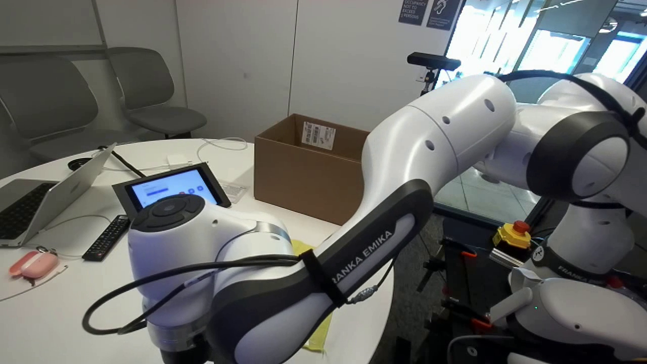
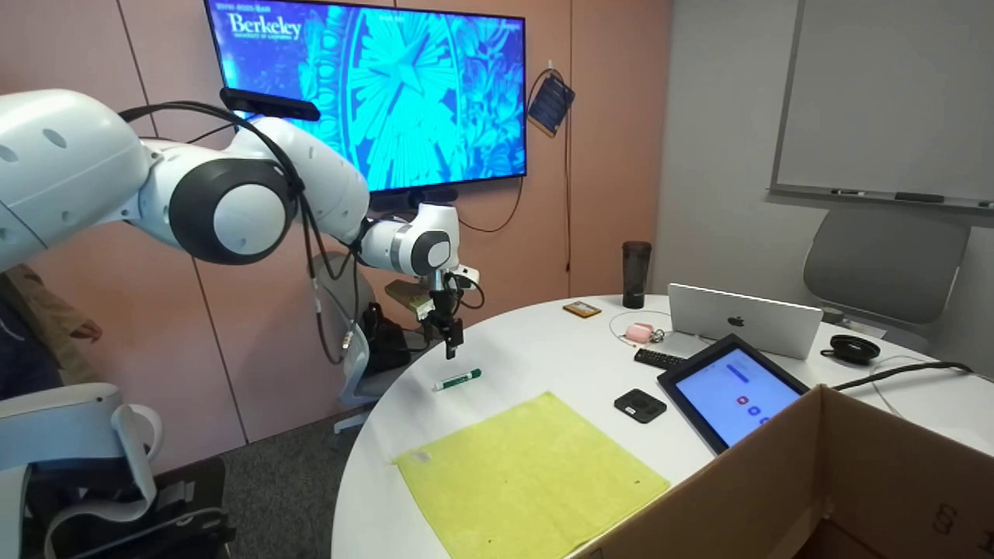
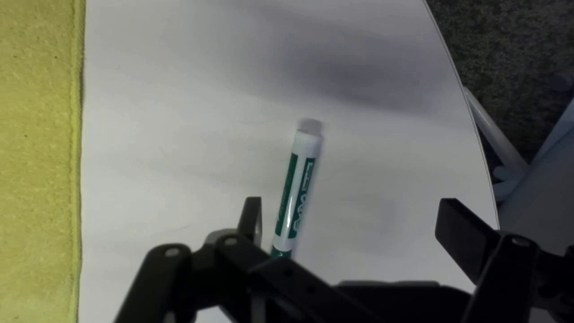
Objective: Put the marker on the green towel, then wrap the marker in the towel and put it in the box
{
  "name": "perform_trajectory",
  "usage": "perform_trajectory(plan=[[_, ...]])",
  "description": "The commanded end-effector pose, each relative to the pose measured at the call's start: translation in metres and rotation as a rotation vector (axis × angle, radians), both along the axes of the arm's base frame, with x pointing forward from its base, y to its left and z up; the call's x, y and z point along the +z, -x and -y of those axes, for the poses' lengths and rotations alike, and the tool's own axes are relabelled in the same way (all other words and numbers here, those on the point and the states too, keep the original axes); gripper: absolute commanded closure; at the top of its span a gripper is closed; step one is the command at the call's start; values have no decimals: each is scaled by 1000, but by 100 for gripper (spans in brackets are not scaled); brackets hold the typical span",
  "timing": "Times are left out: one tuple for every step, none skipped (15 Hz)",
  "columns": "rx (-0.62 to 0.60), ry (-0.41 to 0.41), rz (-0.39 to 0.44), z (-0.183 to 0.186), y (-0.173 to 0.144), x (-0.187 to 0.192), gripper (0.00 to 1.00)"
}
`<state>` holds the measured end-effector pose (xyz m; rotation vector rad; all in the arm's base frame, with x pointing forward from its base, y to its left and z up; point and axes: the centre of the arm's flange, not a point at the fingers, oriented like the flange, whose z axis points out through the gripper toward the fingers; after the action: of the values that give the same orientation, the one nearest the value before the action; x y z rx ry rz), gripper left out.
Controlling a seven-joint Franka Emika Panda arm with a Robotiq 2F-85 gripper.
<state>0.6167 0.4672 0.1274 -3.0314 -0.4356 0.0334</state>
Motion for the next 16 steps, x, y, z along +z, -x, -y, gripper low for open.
perform_trajectory(plan=[[-33, -42, 26, 22, 24, 5, 0], [-39, -47, 38, 21, 24, 0, 0], [-47, -57, 53, 18, 23, -4, 0], [-57, -69, 77, 15, 22, -8, 0], [-66, -81, 91, 12, 21, -12, 0], [-76, -90, 105, 8, 20, -18, 0], [-83, -94, 116, 5, 20, -21, 0], [-92, -98, 118, 4, 20, -24, 0], [-104, -88, 128, 2, 19, -30, 0], [-109, -81, 128, 1, 19, -35, 0], [-119, -60, 132, 1, 18, -40, 0], [-126, -44, 131, 2, 17, -46, 0], [-139, -24, 138, 2, 16, -52, 0], [-153, -11, 142, 3, 15, -57, 0], [-164, 4, 145, 3, 14, -60, 0], [-169, 22, 149, 3, 13, -65, 0]])
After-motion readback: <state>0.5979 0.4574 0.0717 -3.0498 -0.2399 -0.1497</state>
